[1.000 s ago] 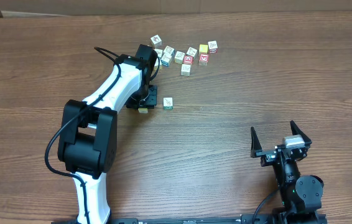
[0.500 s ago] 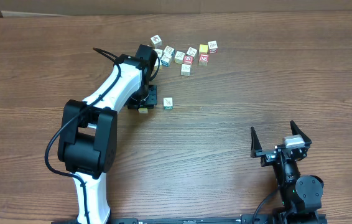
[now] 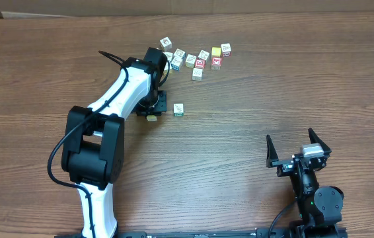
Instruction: Form a horizontal line
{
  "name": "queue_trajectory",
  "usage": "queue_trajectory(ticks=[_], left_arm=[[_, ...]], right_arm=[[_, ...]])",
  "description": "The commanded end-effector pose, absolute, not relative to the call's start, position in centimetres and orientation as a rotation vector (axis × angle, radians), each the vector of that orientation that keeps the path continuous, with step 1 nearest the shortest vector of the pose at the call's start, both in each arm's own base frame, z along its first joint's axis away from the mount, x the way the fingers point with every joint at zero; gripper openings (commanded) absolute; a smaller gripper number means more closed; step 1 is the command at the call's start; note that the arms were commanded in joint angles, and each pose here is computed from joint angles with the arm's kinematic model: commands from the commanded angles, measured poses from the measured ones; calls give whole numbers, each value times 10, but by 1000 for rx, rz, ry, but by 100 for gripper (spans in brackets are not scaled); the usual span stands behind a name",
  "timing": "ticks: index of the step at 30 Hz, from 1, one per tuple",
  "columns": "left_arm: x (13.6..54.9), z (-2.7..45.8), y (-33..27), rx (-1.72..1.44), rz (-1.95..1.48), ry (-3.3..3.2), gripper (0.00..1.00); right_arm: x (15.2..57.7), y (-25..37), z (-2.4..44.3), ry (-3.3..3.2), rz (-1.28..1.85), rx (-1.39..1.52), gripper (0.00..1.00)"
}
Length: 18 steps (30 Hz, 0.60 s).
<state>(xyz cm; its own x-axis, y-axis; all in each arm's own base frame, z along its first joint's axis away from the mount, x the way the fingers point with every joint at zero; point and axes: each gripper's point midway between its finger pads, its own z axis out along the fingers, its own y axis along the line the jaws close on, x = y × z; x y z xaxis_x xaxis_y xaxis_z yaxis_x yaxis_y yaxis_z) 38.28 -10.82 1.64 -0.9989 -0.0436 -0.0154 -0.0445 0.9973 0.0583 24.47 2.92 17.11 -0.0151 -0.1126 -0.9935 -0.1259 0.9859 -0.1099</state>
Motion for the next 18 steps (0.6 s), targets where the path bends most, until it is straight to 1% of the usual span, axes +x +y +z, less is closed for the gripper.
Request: queue_trajectory(ticks=[1,9,13,18], left_arm=[[394,30,-115,-86,71,3102,25],[424,98,-126,-86,22,3008,26],[432,117,-137,-161,-24,2960,26],[430,119,-159,-202,-52,2940,26]], right_arm=[[245,31,170,1583,18,-195,100],[245,31,170,1583,18,-194,100],[245,31,170,1583,18,-195,100],[245,31,170,1583,18,-194,100]])
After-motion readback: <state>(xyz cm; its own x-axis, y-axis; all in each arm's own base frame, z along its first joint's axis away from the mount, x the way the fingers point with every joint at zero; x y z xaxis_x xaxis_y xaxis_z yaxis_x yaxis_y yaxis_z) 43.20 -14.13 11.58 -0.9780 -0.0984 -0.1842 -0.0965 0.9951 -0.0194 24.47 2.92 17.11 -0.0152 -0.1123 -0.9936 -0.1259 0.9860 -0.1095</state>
